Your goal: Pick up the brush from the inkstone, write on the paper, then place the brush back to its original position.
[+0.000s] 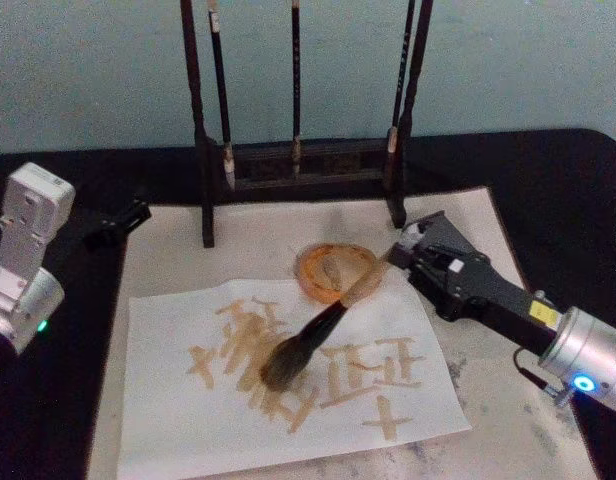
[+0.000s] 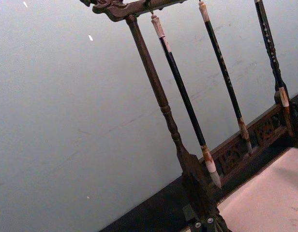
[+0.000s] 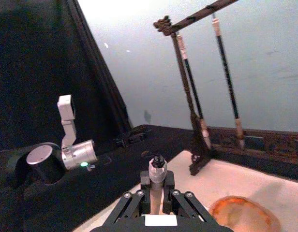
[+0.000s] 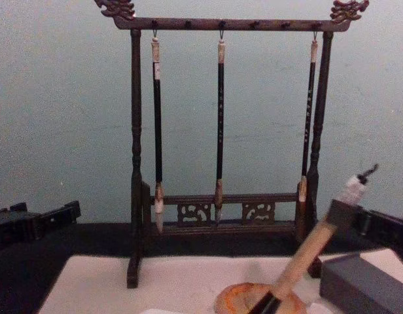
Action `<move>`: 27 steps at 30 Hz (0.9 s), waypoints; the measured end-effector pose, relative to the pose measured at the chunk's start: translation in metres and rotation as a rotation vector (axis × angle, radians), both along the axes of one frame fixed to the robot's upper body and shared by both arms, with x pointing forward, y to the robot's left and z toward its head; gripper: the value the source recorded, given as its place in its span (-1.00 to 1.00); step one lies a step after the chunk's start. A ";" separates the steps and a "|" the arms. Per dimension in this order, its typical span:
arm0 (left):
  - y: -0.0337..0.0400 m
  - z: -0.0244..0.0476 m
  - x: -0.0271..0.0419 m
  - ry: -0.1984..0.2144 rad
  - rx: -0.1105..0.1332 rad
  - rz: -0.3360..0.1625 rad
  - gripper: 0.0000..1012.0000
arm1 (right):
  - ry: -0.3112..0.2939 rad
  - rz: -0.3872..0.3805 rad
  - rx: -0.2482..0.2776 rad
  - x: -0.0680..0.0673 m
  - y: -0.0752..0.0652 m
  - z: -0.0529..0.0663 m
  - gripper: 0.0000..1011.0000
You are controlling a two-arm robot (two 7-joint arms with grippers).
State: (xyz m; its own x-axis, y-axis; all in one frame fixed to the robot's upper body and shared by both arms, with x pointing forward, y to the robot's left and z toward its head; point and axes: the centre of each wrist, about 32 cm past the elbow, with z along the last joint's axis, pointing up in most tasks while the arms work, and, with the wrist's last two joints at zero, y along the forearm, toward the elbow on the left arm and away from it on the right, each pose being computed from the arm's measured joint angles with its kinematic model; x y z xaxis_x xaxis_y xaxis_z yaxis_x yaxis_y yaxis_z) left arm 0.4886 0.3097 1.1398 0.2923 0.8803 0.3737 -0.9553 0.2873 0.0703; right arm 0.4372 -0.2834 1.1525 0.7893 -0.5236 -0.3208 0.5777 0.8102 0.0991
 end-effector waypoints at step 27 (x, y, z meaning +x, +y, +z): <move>0.0000 0.0000 0.0000 0.000 0.000 0.000 0.98 | -0.049 -0.097 0.009 -0.019 -0.044 0.017 -0.68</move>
State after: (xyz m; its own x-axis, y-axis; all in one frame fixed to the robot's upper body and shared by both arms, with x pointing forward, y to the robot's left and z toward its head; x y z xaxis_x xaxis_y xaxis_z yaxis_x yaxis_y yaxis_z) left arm 0.4886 0.3097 1.1398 0.2923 0.8803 0.3737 -0.9552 0.2874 0.0703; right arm 0.4186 -0.3277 1.1698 0.7497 -0.5956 -0.2884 0.6479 0.7494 0.1365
